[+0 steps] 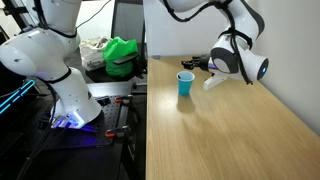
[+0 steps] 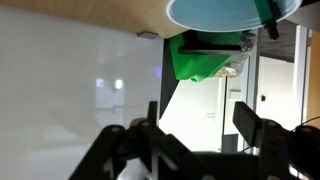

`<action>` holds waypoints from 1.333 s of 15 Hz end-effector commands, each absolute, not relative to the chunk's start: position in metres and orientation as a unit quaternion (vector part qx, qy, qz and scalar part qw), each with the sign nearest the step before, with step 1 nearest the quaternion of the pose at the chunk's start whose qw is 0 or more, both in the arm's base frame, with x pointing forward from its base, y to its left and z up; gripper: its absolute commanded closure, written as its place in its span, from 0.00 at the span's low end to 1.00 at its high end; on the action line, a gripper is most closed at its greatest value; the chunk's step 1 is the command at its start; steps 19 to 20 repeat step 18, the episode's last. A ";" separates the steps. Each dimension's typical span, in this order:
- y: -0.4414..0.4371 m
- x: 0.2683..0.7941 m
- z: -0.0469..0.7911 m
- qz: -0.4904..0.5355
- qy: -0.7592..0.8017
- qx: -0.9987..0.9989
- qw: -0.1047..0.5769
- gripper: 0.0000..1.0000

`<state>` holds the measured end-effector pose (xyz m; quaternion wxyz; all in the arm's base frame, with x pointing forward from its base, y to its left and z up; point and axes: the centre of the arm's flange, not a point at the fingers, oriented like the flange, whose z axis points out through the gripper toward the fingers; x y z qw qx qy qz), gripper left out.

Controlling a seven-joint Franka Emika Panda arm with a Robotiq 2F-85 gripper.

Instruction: Pick up the pen from the table and put it in the light blue cup.

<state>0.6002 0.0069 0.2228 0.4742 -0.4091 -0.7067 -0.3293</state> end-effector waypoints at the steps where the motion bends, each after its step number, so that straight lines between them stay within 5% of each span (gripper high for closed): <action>1: 0.013 0.585 0.250 -0.327 -0.716 -0.422 0.449 0.11; 4: 0.016 0.580 0.265 -0.326 -0.722 -0.422 0.440 0.00; 20: 0.024 0.578 0.285 -0.324 -0.735 -0.402 0.439 0.00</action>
